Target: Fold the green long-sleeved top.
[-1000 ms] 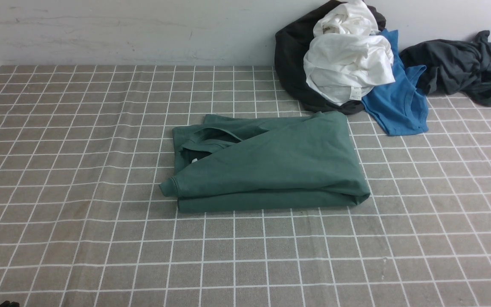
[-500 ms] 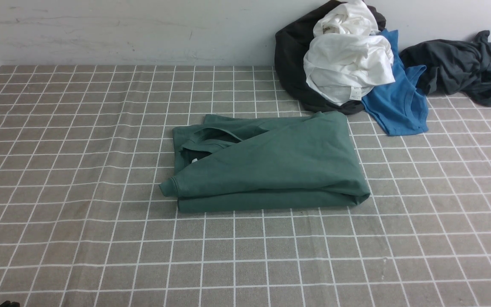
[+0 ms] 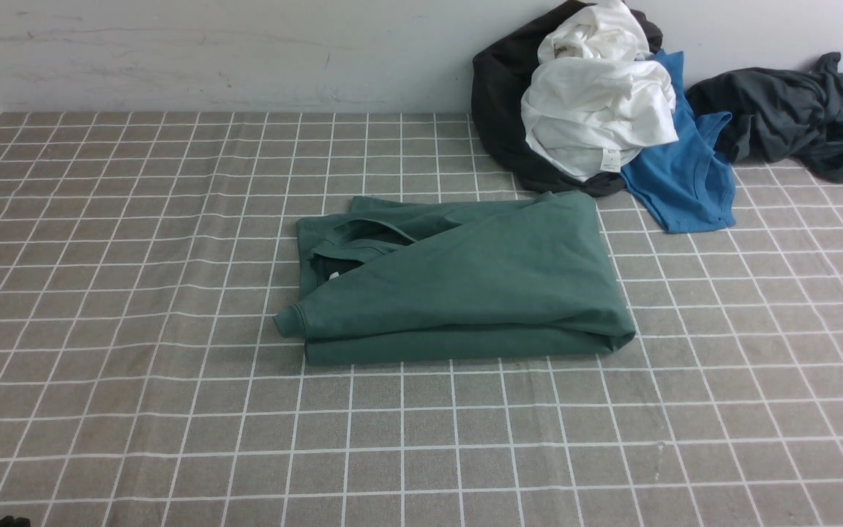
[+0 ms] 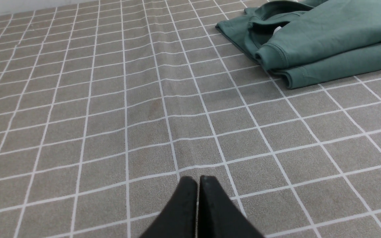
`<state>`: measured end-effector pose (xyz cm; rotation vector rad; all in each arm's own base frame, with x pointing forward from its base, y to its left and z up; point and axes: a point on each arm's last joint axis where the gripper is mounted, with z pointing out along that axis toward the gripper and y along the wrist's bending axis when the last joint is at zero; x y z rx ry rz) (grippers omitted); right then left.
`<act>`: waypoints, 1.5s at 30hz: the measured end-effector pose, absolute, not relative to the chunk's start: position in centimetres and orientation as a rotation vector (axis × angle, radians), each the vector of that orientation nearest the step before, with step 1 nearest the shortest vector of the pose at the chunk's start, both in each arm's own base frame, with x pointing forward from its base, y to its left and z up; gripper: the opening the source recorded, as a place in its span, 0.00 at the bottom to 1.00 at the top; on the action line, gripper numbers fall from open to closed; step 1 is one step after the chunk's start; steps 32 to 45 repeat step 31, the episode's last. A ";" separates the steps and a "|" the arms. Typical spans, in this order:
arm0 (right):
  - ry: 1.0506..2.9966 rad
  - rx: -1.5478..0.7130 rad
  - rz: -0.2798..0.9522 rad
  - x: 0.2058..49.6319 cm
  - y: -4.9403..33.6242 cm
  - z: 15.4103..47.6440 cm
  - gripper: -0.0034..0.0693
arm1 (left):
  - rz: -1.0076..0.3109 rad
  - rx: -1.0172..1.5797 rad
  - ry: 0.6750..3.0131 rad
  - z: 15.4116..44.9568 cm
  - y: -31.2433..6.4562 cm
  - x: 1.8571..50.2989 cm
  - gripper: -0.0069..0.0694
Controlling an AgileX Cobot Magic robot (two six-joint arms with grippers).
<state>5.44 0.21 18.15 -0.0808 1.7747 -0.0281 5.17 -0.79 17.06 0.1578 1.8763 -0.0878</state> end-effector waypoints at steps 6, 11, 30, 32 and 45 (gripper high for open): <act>1.775 -0.081 -0.028 5.4 0.2 18.1 0.03 | -0.053 0.110 1.879 17.1 -0.5 5.2 0.08; 1.775 -0.081 -0.028 5.4 0.2 18.1 0.03 | -0.053 0.110 1.879 17.1 -0.5 5.2 0.08; 1.775 -0.081 -0.028 5.4 0.2 18.1 0.03 | -0.020 0.065 1.881 17.1 -0.3 5.2 0.08; 1.775 -0.081 -0.028 5.4 0.2 18.1 0.03 | -0.020 0.065 1.881 17.1 -0.3 5.2 0.08; 1.775 -0.081 -0.028 5.4 0.2 18.1 0.03 | -0.020 0.065 1.881 17.1 -0.3 5.2 0.08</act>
